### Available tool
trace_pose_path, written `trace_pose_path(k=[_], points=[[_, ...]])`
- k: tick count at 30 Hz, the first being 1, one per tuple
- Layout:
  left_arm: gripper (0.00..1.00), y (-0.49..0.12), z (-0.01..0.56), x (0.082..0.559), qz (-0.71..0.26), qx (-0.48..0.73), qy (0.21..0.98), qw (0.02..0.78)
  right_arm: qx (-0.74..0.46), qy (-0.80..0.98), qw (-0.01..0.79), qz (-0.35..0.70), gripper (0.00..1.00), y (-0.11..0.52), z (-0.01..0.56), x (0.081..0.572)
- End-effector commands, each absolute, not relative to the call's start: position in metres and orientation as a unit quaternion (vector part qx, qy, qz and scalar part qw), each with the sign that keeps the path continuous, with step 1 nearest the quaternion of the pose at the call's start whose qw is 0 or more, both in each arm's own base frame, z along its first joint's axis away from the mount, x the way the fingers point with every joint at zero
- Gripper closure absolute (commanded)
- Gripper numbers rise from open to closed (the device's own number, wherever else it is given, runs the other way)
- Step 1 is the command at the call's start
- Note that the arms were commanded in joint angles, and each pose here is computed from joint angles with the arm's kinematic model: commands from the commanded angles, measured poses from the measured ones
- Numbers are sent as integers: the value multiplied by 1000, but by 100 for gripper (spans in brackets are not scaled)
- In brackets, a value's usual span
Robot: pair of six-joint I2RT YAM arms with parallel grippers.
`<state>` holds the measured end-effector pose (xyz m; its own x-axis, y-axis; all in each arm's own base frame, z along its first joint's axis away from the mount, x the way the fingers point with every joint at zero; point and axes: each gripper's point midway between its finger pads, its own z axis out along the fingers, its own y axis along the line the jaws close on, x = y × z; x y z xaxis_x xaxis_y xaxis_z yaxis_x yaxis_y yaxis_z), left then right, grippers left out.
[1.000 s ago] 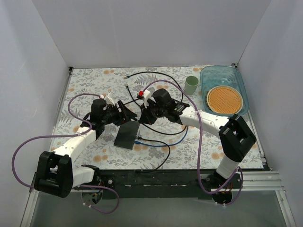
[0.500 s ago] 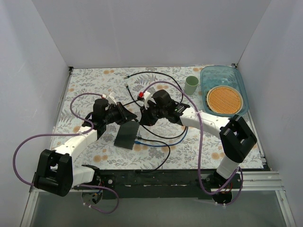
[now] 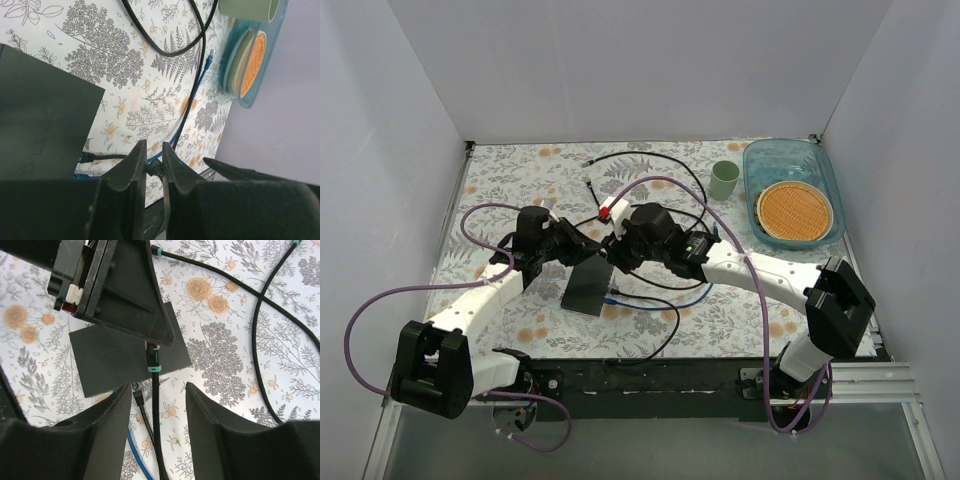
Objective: Insert the plug into the switch port
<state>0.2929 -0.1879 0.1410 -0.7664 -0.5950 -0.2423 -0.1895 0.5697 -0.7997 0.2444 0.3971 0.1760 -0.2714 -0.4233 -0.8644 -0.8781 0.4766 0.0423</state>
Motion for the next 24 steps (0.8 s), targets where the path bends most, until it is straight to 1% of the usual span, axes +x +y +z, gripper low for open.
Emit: trace_pose_path(k=[1, 8, 24], points=[[100, -184, 156, 296, -399, -281, 836, 249, -436, 740, 470, 203, 45, 403, 190, 255], [100, -185, 155, 296, -399, -290, 836, 240, -426, 750, 484, 149, 45, 407, 179, 265], [100, -186, 155, 295, -400, -284, 838, 239, -441, 748, 468, 163, 47, 420, 167, 262]])
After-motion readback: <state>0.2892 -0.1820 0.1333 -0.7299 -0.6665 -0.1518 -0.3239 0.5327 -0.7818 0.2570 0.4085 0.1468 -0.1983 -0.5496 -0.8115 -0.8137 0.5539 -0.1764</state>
